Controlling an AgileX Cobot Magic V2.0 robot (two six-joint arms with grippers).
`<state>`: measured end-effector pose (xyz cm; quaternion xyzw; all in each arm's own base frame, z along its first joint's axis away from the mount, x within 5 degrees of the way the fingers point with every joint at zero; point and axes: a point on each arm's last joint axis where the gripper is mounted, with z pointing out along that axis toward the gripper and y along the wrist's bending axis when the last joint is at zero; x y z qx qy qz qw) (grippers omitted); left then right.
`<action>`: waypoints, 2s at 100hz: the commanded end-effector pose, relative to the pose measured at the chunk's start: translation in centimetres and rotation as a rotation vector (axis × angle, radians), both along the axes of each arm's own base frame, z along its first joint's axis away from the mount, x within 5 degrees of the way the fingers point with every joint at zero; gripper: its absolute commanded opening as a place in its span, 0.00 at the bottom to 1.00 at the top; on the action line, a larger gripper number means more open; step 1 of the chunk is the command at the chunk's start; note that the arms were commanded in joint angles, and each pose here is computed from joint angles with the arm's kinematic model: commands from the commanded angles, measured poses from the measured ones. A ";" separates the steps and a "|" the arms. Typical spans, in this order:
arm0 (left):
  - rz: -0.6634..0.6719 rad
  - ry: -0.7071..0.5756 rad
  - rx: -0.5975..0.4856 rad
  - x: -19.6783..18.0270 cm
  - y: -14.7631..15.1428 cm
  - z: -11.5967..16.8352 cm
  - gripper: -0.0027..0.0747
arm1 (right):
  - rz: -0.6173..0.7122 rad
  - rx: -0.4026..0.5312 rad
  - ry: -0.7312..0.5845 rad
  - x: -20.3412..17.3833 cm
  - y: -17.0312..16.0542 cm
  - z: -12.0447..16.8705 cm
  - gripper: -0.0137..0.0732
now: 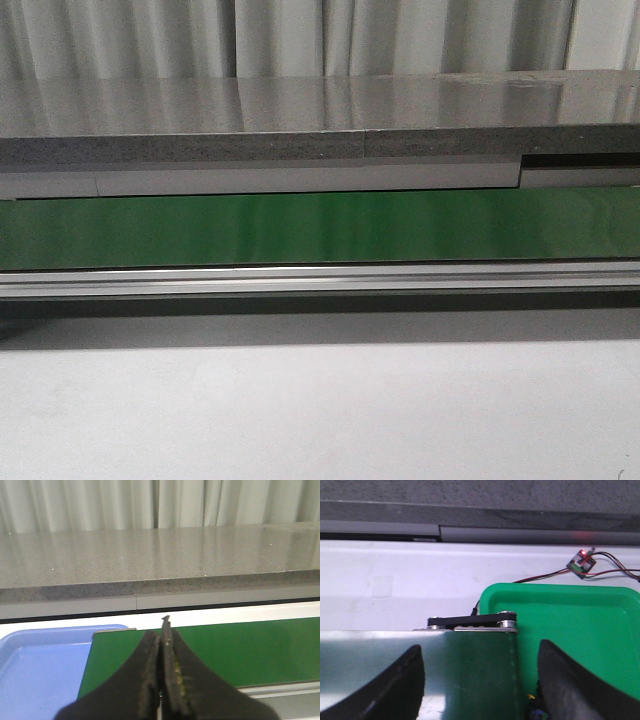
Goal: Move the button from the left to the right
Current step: 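Lower the button into the green tray and open the right gripper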
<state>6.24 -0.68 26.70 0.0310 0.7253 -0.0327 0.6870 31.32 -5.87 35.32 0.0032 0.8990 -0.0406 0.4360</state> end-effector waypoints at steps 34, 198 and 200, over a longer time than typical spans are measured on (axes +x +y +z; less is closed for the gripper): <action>0.004 -0.098 -0.017 0.0 0.1 1.6 0.01 | 0.074 0.018 -0.186 -9.6 4.5 -0.9 0.72; 0.004 -0.098 -0.017 0.0 0.1 1.6 0.01 | 0.100 0.034 -0.314 -20.3 6.0 -5.0 0.08; 0.004 -0.098 -0.017 0.0 0.1 1.6 0.01 | 0.091 0.045 -0.322 -20.5 6.0 -5.3 0.08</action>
